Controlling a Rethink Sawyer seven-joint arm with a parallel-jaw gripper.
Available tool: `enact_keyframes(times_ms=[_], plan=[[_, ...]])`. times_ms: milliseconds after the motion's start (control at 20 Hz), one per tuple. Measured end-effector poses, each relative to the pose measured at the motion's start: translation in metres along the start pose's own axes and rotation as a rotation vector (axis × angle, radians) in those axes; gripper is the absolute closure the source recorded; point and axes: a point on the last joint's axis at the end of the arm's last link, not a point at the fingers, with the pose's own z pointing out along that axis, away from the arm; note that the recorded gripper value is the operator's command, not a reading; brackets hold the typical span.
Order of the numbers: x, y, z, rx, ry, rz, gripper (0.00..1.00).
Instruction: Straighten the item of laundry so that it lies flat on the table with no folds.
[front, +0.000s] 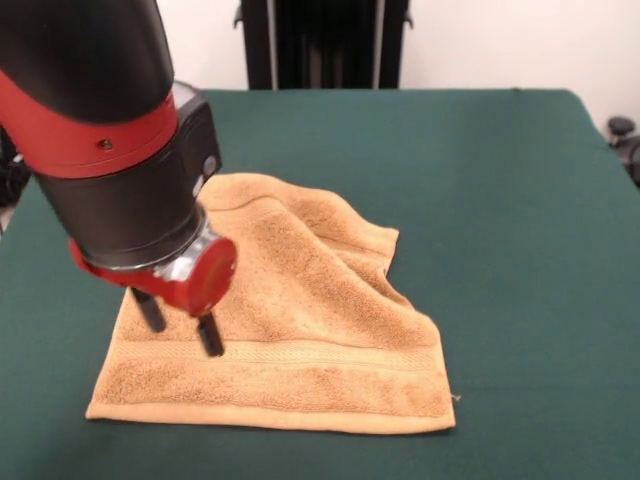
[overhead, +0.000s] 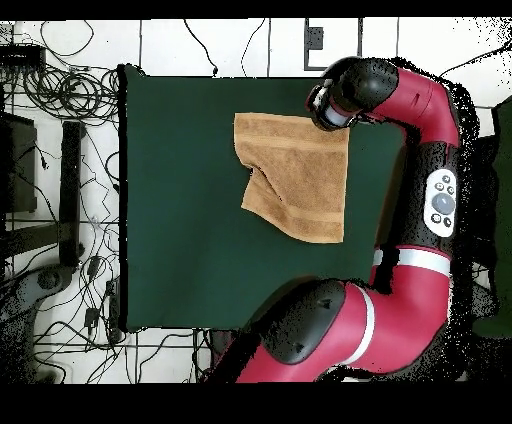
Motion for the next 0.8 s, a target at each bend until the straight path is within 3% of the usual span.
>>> enact_keyframes(times_ms=[450,800], plan=[[0.045,0.014,0.021,-0.048,0.150,-0.004,0.00],[0.066,0.019,0.038,-0.070,0.223,0.001,0.00]])
